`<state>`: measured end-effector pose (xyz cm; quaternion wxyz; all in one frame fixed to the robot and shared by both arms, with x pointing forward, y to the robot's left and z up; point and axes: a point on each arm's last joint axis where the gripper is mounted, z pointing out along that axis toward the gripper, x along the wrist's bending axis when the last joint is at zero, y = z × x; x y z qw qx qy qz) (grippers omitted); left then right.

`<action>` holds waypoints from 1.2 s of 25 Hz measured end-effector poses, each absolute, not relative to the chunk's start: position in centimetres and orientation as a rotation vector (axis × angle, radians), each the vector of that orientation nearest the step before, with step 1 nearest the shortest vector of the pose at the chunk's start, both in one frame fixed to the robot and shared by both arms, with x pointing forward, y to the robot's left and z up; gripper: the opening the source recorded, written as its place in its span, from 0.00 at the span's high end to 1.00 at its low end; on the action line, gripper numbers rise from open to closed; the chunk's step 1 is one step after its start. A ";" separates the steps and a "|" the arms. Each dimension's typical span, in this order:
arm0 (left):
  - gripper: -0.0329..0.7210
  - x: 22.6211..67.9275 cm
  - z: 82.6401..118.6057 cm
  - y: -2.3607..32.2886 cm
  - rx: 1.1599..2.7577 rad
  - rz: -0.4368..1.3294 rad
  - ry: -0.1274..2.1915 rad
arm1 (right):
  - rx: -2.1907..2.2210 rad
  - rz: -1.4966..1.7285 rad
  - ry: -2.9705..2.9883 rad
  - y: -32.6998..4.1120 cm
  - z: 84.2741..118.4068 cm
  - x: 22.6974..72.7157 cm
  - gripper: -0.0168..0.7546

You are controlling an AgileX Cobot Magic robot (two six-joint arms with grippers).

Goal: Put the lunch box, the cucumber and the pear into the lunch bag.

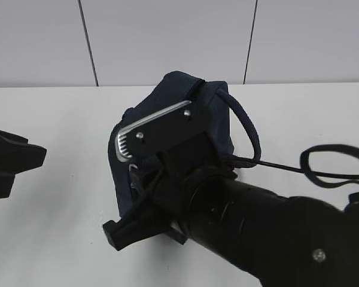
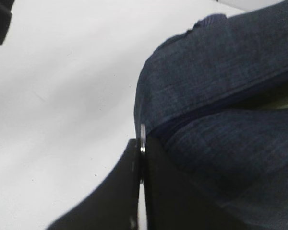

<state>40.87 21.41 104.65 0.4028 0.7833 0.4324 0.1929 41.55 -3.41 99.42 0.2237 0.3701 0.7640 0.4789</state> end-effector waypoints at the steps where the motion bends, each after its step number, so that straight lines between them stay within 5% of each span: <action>1: 0.65 40.9 104.7 21.4 1.963 0.489 1.090 | 1.006 1.328 2.105 -3.3 99.9 41.6 0.97; 15: 0.63 45.1 100.8 19.4 1.973 0.217 0.789 | 0.951 1.293 2.083 -2.6 102.6 42.4 0.97; 27: 0.48 48.6 97.2 18.1 2.010 0.071 0.649 | 0.958 1.305 2.125 -2.4 102.5 42.1 0.97; 30: 0.57 48.7 97.2 16.6 2.021 0.046 0.597 | 0.966 1.306 2.128 -2.4 102.4 42.1 0.97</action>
